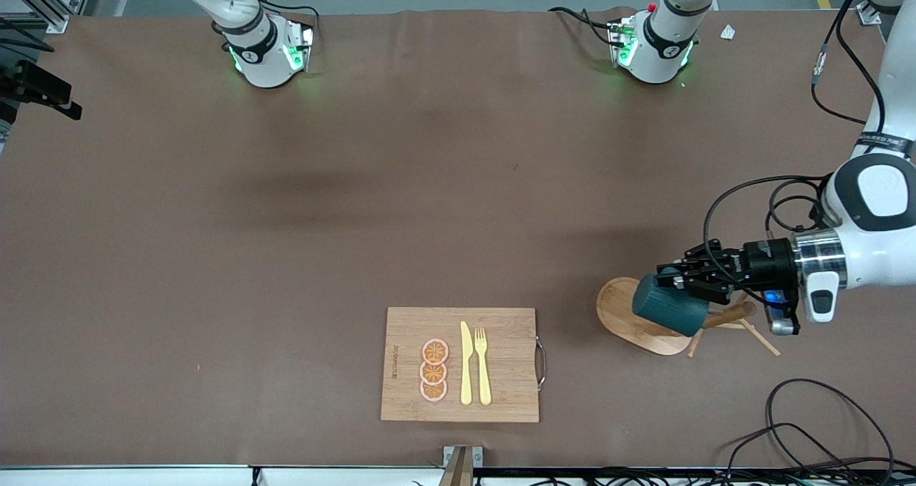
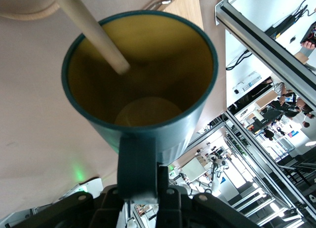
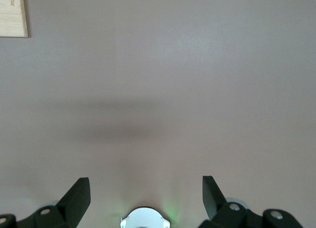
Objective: Pass cup and hang on rack
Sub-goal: 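Hang the mug handle on a rack peg with the left gripper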
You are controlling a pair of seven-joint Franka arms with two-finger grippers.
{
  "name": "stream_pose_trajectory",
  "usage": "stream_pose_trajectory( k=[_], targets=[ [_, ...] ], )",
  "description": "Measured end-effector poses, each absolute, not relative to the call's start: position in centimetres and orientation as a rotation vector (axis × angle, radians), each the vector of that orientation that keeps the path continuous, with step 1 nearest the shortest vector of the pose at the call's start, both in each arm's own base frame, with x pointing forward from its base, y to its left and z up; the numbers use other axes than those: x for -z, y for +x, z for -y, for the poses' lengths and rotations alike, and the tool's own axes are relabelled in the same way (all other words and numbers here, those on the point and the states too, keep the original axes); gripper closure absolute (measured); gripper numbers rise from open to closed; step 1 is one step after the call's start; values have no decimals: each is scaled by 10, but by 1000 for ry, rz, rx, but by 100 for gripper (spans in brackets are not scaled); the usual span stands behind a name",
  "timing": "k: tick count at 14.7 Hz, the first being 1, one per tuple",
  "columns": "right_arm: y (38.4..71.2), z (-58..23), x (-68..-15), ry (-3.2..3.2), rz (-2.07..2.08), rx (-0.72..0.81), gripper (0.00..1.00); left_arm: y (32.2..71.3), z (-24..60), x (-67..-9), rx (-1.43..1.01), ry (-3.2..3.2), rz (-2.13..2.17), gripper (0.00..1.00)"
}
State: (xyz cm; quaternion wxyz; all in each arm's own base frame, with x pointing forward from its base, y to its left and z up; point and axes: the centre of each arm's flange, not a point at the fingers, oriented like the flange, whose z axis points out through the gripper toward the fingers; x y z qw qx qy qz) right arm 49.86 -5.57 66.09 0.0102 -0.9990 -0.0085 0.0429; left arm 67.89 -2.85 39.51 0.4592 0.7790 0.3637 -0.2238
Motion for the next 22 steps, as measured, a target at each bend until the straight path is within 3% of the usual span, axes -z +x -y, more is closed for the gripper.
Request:
stream_pose_trajectory(
  k=[17,19,22],
  targets=[
    [498,54,-669,-3122,-27,-114,0,673,-29,-352,543,1889,-823,76],
    [498,54,-669,-3121,-27,-116,0,673,-29,-353,545,1883,-825,61],
    [498,54,-667,-3120,-30,-121,0,674,-30,-354,543,1880,-825,30]
  ],
)
